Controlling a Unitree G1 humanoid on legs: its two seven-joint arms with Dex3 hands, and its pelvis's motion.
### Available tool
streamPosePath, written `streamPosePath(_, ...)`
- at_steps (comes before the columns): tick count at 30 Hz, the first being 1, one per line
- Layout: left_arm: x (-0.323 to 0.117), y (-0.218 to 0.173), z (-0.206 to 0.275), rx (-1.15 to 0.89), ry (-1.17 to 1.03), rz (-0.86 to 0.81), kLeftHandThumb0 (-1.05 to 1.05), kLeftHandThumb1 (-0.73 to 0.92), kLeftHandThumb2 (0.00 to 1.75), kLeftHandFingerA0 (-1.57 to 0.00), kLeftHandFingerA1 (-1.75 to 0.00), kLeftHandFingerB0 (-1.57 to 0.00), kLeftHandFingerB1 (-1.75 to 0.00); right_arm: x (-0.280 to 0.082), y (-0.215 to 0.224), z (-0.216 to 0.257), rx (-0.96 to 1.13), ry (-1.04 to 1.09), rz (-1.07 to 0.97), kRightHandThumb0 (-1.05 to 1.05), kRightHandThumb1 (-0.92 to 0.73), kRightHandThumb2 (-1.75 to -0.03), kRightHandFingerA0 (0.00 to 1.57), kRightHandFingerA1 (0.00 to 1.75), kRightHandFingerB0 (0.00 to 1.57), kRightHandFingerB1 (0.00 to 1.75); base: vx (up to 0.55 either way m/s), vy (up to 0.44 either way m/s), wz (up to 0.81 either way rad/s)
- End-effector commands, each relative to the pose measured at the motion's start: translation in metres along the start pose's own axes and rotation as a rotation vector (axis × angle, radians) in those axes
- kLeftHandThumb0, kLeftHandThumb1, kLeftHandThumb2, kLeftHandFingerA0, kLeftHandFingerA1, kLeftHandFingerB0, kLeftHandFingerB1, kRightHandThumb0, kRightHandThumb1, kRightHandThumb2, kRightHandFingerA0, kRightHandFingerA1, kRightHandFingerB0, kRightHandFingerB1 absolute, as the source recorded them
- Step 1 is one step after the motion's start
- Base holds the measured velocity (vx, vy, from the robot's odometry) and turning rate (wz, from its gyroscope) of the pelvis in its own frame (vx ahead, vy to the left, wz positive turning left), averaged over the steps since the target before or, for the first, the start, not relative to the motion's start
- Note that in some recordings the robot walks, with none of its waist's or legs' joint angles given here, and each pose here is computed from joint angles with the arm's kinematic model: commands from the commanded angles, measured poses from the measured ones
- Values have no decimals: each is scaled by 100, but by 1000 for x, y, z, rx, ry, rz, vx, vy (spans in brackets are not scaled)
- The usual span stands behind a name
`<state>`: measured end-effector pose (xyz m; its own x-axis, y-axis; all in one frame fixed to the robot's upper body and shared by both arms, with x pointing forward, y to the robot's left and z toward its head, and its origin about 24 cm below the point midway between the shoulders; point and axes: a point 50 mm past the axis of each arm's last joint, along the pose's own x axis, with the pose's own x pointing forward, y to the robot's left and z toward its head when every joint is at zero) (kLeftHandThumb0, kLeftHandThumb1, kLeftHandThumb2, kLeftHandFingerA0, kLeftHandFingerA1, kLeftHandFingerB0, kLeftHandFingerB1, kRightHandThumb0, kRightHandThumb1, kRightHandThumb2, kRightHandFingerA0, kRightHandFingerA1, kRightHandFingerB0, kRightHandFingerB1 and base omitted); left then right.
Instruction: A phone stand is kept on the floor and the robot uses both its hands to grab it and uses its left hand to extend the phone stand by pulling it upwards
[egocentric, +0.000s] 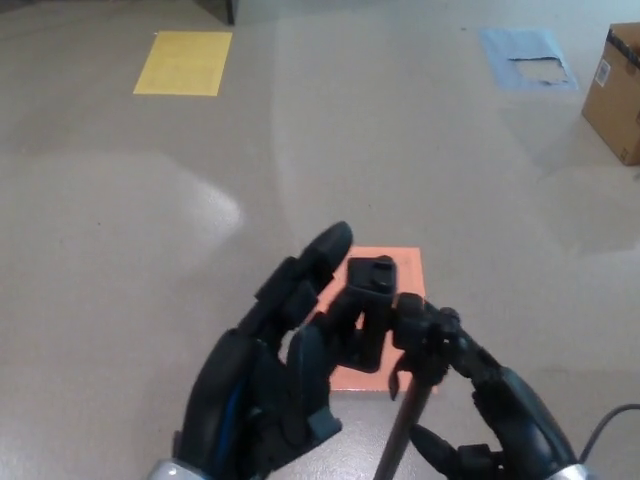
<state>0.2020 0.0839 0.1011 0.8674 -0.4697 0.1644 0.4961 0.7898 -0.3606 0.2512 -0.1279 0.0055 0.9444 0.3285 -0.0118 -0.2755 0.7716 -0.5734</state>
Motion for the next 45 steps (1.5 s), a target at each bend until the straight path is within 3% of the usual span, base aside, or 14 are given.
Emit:
streamPosePath(1, 0, 0, -23, -134, 160, 25, -98, 78, 113, 0, -3, 0, -6, 6, 4, -5, -36, 62, 29, -97, -56, -96, 1, 6, 0, 0, 0, 0, 0)
streamPosePath(20, 7, 32, -19, -31, 146, 168, -83, 68, 108, 0, -15, -1, -20, 6, 12, -3, -109, 118, 9, -99, -62, -97, 8, 18, 0, 0, 0, 0, 0)
streamPosePath(21, 8, 33, -19, -15, 152, 162, -86, 67, 89, 0, -15, -3, -20, 6, 13, -3, -109, 122, 9, -99, -61, -98, 7, 18, 0, 0, 0, 0, 0)
streamPosePath(24, 13, 33, -18, 11, 152, 154, -81, 67, 105, 0, -16, -6, -24, 6, 13, -2, -112, 131, 10, -98, -61, -99, 7, 19, 0, 0, 0, 0, 0)
streamPosePath(25, 17, 34, -17, 31, 151, 155, -82, 84, 65, 0, -22, -6, -25, 6, 13, -2, -111, 131, 11, -99, -62, -100, 8, 20, 0, 0, 0, 0, 0)
streamPosePath(26, 20, 33, -15, 54, 152, 149, -87, 69, 81, -3, -17, -8, -24, 6, 12, -2, -103, 131, 13, -100, -61, -100, 7, 19, 0, 0, 0, 0, 0)
streamPosePath(30, 27, 31, -8, 167, 166, 120, -84, 89, 66, 0, -18, -6, -24, 8, 12, -4, -84, 146, 26, -103, -63, -101, 6, 9, 0, 0, 0, 0, 0)
streamPosePath(31, 28, 31, -8, 172, 168, 120, -83, 70, 108, 0, -16, -7, -23, 8, 12, -4, -86, 147, 26, -103, -63, -101, 7, 10, 0, 0, 0, 0, 0)
streamPosePath(35, 30, 32, -9, 174, 188, 132, -85, 68, 107, 0, -14, -10, -24, 7, 12, -4, -91, 148, 31, -103, -63, -102, 7, 16, 0, 0, 0, 0, 0)
streamPosePath(36, 31, 32, -9, 178, 197, 136, -84, 85, 65, 0, -18, -7, -24, 6, 12, -4, -96, 147, 31, -104, -62, -106, 7, 15, 0, 0, 0, 0, 0)
streamPosePath(37, 31, 33, -10, 189, 206, 137, -82, 66, 106, 0, -17, -6, -26, 6, 12, -4, -103, 147, 29, -105, -63, -106, 8, 14, 0, 0, 0, 0, 0)
streamPosePath(42, 33, 39, -10, 221, 227, 148, -83, 67, 104, -2, -18, -10, -30, 7, 13, -4, -99, 150, 23, -104, -63, -105, 8, 17, 0, 0, 0, 0, 0)
streamPosePath(43, 33, 40, -9, 226, 231, 147, -83, 86, 66, -1, -21, -13, -26, 8, 13, -4, -100, 150, 24, -105, -63, -105, 7, 15, 0, 0, 0, 0, 0)
streamPosePath(45, 34, 43, -9, 253, 249, 131, -85, 84, 67, 0, -20, -14, -26, 8, 13, -3, -99, 150, 29, -104, -62, -104, 6, 16, 0, 0, 0, 0, 0)
